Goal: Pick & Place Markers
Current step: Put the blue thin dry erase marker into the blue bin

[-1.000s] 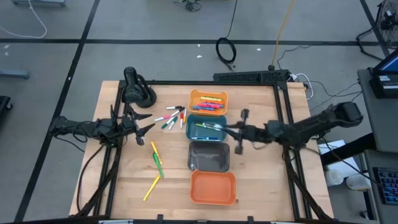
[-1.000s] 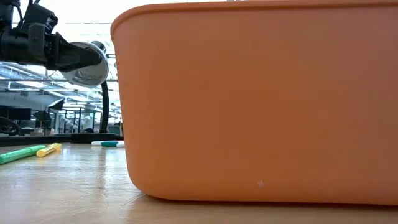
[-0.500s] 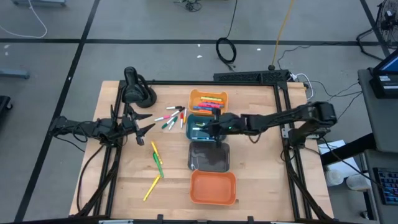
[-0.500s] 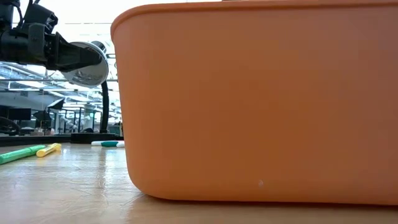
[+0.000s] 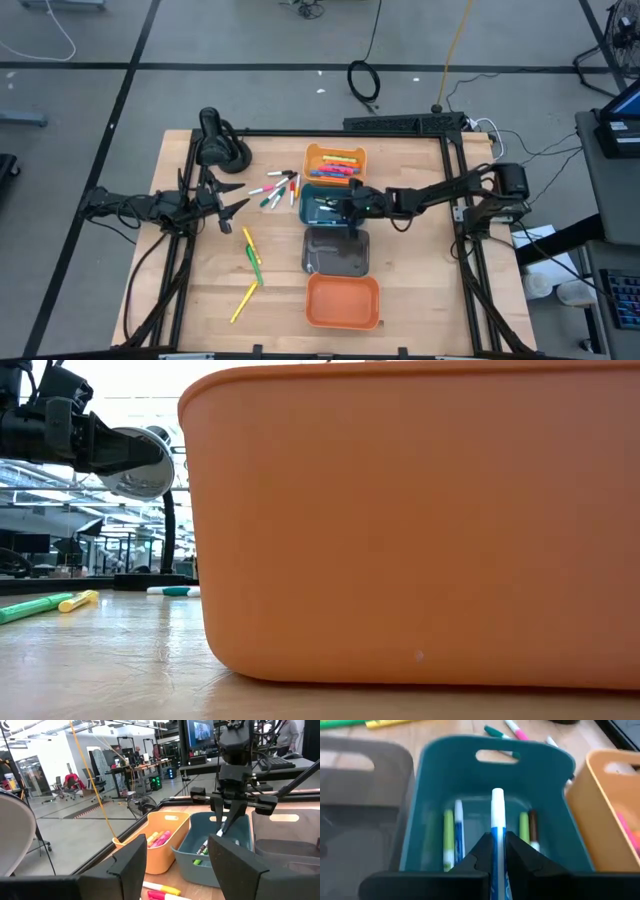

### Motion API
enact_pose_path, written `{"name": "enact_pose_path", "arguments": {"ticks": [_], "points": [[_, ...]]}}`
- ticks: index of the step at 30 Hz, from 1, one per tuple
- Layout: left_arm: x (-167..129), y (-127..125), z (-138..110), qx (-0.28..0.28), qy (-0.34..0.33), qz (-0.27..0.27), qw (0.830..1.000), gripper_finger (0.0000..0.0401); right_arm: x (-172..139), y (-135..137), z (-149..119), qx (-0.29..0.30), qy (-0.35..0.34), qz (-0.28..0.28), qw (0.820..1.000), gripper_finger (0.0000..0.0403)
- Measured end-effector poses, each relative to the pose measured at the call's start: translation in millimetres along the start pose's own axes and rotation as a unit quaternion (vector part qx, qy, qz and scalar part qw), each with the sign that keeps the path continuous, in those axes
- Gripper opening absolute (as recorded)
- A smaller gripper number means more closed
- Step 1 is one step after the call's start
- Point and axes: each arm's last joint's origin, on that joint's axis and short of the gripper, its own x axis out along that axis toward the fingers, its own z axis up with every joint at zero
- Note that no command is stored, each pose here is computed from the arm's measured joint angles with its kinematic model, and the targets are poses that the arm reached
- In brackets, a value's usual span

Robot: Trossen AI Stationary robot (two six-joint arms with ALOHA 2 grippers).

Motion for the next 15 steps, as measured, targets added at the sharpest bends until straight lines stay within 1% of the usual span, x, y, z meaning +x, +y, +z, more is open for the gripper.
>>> {"name": "enact_pose_path", "arguments": {"ticks": [3,6,7,12,15], "points": [[0.0,0.0,0.0,0.0,0.0,0.0,1.0,0.0214,-9.6,1.9,-9.0,-0.004,0.008,-0.025,1.0,0.002],[0.0,0.0,0.0,0.0,0.0,0.0,1.0,0.0214,-22.0,2.1,-11.6,-0.013,0.002,-0.061,0.998,0.0021],[0.0,0.0,0.0,0.0,0.0,0.0,1.0,0.0214,-27.2,2.1,-11.6,-0.012,-0.003,-0.066,0.998,0.0022],[0.0,0.0,0.0,0.0,0.0,0.0,1.0,0.0214,-46.4,2.8,-7.8,-0.003,-0.05,-0.049,0.998,0.0035],[0.0,0.0,0.0,0.0,0.0,0.0,1.0,0.0214,-53.1,3.3,-8.5,0.001,-0.078,-0.048,0.996,0.0035]]}}
